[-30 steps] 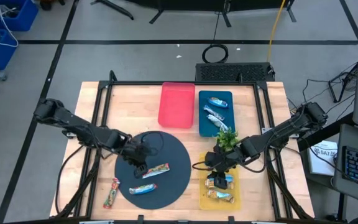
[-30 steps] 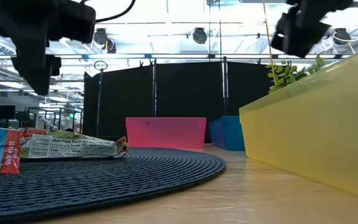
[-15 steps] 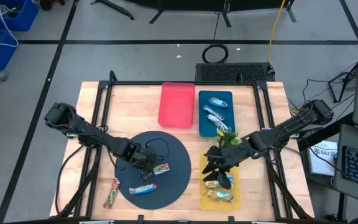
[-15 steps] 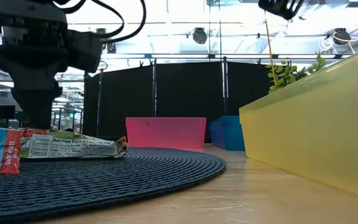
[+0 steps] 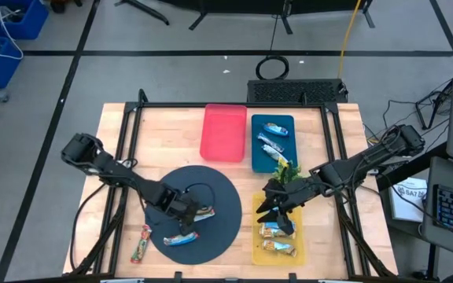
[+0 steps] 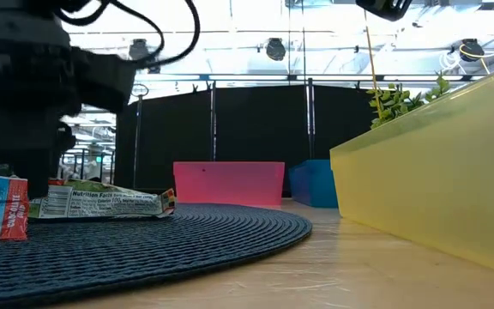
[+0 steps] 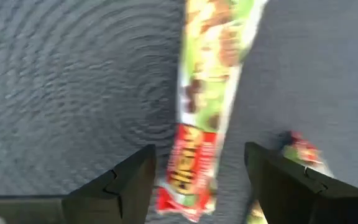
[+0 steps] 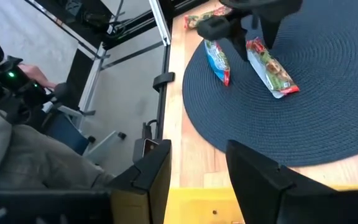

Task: Pick and place Granola Bars by type
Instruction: Put the red granola bar into the red bin

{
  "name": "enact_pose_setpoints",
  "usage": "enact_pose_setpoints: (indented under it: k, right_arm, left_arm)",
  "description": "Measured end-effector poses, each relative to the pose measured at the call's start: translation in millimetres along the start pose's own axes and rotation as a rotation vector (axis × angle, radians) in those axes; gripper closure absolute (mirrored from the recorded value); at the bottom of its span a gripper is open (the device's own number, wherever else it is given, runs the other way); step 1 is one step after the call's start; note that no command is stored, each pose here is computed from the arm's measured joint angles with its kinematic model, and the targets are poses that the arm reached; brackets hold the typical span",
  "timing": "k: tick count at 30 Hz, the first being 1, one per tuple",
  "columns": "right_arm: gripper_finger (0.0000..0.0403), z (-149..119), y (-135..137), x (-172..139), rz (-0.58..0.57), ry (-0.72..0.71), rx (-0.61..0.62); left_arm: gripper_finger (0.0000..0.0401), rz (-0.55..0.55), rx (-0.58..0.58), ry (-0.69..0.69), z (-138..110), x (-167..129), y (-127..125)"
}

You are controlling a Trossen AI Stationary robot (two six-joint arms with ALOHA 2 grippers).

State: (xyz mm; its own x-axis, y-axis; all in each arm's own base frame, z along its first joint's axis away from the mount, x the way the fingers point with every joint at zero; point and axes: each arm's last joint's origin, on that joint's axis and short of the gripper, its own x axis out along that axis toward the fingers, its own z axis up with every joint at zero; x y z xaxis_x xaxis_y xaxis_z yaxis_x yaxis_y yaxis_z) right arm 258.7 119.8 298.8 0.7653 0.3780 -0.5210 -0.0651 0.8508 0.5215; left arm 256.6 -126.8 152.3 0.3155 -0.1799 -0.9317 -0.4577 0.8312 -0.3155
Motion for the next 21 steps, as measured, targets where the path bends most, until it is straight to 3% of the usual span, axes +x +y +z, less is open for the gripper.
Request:
enact_pose_setpoints:
  k: [4,10,14,18,21]
  right_arm:
    - [0.0259,2.1,1.7,-1.3,0.019,-0.019,-0.001]
    - [0.0258,13.4,11.0,-16.4,0.108,-0.132,-0.06]
    - [0.026,15.7,12.9,-28.1,0.12,-0.16,-0.063]
    - [0.0259,16.8,13.8,-35.1,0.125,-0.173,-0.08]
    - [0.026,17.6,14.2,-37.4,0.125,-0.185,-0.097]
  left_arm:
    - [0.0205,0.024,-0.056,0.016,2.5,8.0,3.5]
    - [0.0374,0.026,-0.102,-0.008,9.6,3.7,7.8]
    - [0.0376,-0.045,-0.139,-0.078,24.7,-20.4,7.6]
    - [0.0386,-0.12,-0.169,-0.197,51.3,-68.1,5.9]
    - [0.0386,-0.06,-0.173,-0.316,77.3,-108.0,14.5]
